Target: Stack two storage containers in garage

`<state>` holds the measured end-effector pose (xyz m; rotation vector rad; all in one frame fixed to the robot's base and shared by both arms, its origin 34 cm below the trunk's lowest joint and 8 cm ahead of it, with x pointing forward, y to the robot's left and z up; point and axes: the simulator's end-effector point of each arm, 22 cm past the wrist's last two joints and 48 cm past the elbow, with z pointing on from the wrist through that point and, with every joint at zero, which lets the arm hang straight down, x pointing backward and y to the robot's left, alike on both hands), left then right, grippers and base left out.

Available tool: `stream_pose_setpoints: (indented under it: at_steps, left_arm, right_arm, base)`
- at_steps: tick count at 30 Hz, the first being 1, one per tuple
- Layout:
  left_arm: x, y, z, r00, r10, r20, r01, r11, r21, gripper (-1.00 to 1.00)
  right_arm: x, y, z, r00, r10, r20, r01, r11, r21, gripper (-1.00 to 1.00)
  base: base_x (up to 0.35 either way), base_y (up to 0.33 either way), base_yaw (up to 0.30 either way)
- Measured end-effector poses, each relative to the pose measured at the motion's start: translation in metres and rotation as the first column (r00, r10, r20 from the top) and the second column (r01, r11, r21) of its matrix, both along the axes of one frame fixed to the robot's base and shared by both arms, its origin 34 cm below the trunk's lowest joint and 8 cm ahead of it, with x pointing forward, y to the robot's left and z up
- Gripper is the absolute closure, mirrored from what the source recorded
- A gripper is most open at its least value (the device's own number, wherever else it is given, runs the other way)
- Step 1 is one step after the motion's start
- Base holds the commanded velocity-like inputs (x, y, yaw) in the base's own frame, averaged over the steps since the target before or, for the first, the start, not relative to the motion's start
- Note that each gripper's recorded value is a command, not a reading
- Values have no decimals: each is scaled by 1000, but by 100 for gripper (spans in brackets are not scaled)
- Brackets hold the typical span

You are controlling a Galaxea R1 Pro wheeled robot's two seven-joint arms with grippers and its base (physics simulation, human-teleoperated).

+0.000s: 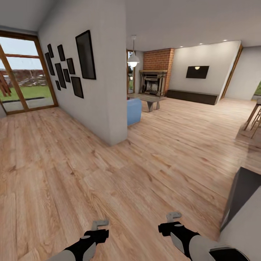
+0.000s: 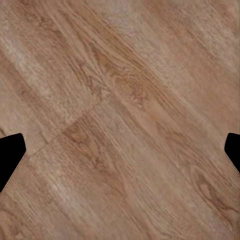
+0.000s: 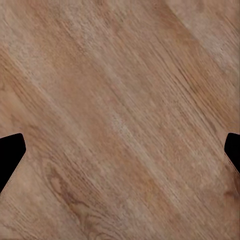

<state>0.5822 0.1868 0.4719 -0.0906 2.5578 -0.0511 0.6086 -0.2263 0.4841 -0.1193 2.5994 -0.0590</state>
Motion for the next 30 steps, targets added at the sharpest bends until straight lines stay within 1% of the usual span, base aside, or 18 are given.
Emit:
stream_pose_setpoints:
  at_steps: [8,14,23,30]
  left_arm:
    - [0,0,0,1000,0,0,0,1000,0,-100]
    - [0,0,0,1000,0,0,0,1000,0,-100]
    - [0,0,0,1000,0,0,0,1000,0,-100]
    - [0,0,0,1000,0,0,0,1000,0,-100]
  right_arm:
    - [0,0,0,1000,0,0,0,1000,0,-100]
    - [7,1,4,999,2,38,-2,1000,5,-100]
    - [9,1,5,999,3,47,-3,1000,6,-100]
    - [9,2,5,999,3,46,-4,1000,7,-100]
  base:
    - [345,0,0]
    - [345,0,0]
    - [345,0,-4]
    - [345,0,-175]
